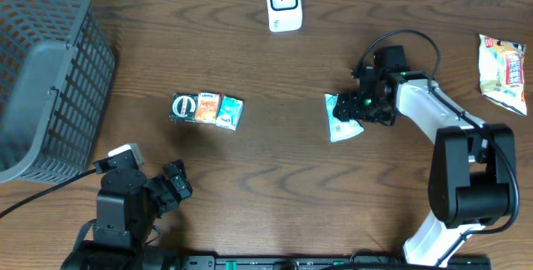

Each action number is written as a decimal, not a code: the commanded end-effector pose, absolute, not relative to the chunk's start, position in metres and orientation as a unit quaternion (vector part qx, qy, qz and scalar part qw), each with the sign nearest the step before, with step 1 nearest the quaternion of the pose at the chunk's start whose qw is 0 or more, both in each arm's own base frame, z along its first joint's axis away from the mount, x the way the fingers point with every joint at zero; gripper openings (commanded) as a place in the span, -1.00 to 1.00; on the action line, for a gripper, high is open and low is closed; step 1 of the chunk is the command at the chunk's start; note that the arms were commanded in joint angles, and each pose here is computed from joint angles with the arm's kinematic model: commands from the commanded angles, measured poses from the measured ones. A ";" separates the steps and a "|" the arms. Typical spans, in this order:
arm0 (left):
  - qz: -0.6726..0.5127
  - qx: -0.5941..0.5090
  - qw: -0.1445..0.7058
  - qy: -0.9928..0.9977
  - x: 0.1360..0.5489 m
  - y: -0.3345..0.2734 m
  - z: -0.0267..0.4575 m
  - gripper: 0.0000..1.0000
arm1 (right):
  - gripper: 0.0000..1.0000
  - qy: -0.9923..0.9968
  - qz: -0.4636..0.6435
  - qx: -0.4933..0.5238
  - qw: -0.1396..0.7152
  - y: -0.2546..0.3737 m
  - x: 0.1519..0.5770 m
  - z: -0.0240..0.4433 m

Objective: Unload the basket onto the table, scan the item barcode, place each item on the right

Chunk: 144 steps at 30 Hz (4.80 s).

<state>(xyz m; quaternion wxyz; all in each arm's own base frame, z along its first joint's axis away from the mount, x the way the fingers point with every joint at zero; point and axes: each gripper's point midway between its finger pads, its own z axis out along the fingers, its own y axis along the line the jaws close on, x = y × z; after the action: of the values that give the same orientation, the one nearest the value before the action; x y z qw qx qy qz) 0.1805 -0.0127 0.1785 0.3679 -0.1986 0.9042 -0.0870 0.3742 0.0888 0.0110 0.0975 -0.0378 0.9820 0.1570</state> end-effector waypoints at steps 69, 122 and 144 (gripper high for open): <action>-0.086 -0.199 0.371 0.903 0.180 -0.012 0.180 0.95 | 0.17 0.964 0.065 -0.234 0.105 0.193 0.373 0.081; -0.086 -0.199 0.371 0.903 0.180 -0.012 0.180 0.96 | -0.99 0.892 0.169 -0.137 0.397 0.246 0.515 0.223; -0.086 -0.199 0.371 0.903 0.180 -0.012 0.180 0.95 | 0.14 0.973 0.024 -0.231 0.011 0.185 0.401 0.112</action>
<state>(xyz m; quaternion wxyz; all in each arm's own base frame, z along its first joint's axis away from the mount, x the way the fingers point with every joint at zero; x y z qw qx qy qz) 0.1805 -0.0127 0.1785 0.3677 -0.1988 0.9043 -0.0870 0.4110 0.1882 0.1197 0.0324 -0.2072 0.9772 0.0328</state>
